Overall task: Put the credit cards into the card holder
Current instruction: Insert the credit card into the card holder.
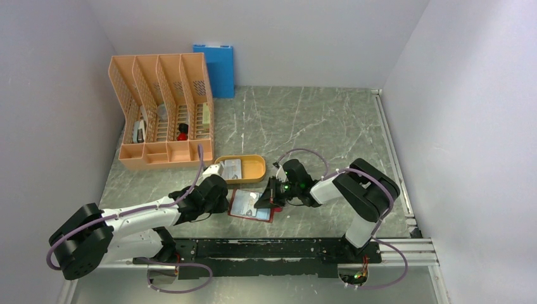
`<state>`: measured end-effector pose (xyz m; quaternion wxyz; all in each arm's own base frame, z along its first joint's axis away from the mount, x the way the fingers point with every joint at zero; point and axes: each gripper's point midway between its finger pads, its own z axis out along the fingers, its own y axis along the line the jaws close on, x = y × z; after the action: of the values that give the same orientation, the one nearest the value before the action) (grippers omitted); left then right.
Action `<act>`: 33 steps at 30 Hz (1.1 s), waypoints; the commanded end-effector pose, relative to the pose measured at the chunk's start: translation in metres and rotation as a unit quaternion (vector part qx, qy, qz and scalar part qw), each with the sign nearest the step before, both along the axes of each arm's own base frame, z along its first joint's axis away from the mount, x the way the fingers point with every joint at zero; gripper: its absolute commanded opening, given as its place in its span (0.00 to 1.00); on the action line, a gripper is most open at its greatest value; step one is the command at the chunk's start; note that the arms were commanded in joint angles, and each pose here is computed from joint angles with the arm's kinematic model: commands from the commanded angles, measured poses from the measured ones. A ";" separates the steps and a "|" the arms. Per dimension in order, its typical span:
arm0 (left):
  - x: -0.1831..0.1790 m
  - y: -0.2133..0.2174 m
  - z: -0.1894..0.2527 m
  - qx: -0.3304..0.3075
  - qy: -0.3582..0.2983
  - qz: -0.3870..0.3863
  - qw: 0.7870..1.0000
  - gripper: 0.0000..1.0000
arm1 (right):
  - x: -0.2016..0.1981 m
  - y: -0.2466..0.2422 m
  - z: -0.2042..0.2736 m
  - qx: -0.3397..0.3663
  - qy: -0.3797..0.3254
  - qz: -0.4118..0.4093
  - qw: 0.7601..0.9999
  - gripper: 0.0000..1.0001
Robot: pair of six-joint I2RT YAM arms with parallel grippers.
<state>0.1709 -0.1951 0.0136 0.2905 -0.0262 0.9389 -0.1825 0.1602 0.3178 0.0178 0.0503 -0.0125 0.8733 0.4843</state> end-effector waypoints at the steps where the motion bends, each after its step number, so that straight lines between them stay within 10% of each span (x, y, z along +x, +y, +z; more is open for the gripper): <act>1: -0.023 0.014 -0.025 0.032 0.049 -0.020 0.998 0.06 | 0.004 0.002 -0.007 -0.006 -0.004 -0.009 1.000 0.00; 22: -0.023 0.012 -0.025 0.029 0.050 -0.022 0.998 0.05 | 0.004 0.016 -0.006 0.001 0.008 0.000 1.000 0.00; 33: -0.023 0.014 -0.023 0.029 0.046 -0.021 0.998 0.05 | 0.003 0.007 0.004 -0.020 -0.011 -0.004 1.000 0.40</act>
<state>0.1715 -0.1980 0.0139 0.2901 -0.0224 0.9380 -0.1881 0.1631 0.3310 0.0266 0.0511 -0.0127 0.8697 0.4908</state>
